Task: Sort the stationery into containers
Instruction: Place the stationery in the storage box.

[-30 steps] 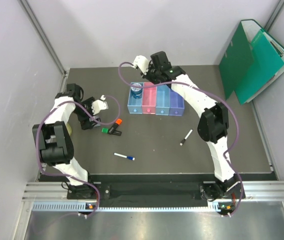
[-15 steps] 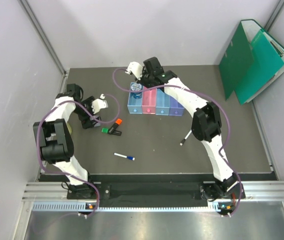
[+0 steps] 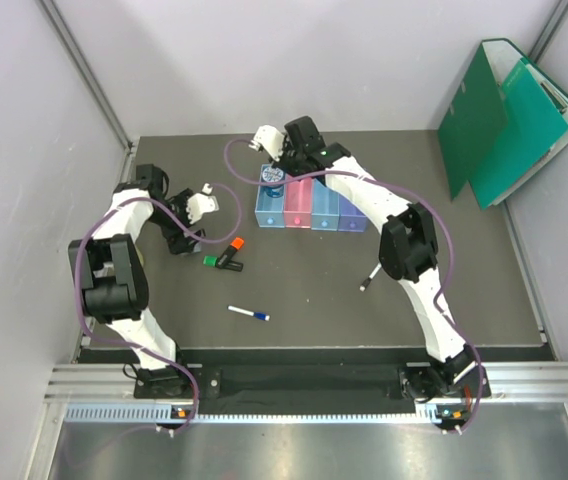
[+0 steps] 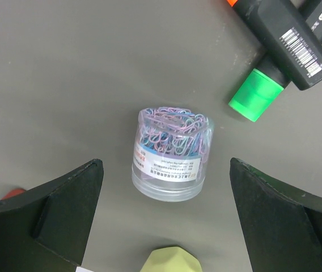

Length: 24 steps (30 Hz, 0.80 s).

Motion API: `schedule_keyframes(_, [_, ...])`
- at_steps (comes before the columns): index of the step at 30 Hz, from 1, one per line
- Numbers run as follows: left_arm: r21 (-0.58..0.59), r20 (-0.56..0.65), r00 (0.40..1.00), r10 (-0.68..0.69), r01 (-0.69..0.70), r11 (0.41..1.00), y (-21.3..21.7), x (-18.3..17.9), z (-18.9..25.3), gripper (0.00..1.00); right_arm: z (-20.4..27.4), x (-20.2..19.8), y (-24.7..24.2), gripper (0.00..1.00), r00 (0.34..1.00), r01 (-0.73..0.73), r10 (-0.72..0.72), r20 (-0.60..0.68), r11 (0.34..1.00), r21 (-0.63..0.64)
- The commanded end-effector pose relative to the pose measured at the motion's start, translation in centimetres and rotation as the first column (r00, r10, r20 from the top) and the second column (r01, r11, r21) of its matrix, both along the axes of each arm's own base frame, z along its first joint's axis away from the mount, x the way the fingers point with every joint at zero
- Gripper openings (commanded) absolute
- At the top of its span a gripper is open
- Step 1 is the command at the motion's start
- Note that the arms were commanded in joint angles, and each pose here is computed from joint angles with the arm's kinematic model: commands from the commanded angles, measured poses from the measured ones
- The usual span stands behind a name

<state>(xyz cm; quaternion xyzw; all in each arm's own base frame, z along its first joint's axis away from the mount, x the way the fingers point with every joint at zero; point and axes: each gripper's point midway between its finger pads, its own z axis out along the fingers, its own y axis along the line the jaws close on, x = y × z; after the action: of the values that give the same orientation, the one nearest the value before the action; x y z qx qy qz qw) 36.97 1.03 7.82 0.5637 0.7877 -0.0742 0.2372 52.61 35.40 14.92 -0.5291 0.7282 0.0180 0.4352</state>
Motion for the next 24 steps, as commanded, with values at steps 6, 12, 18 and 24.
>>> schedule_keyframes(6, [-0.040,-0.013,0.999,-0.050,0.049,0.998,-1.9,0.0,0.0,0.97,3.0,1.0,2.5,0.05,0.996,-0.018,0.011,0.087,0.997,0.080])
schedule_keyframes(12, [-0.031,-0.023,0.998,-0.058,0.057,0.998,-2.1,-0.2,-0.5,0.97,2.7,-0.5,3.8,0.05,0.997,-0.053,0.048,0.054,0.995,0.088])
schedule_keyframes(18, [-0.022,-0.022,0.998,-0.061,0.061,0.998,-2.0,-0.4,-0.5,0.97,1.6,-2.9,5.3,0.05,0.995,-0.102,0.102,0.006,0.992,0.076])
schedule_keyframes(24, [-0.018,-0.025,0.998,-0.057,0.057,0.998,-1.8,-0.6,-0.7,0.97,0.3,-4.5,6.0,0.05,0.991,-0.126,0.128,-0.032,0.990,0.058])
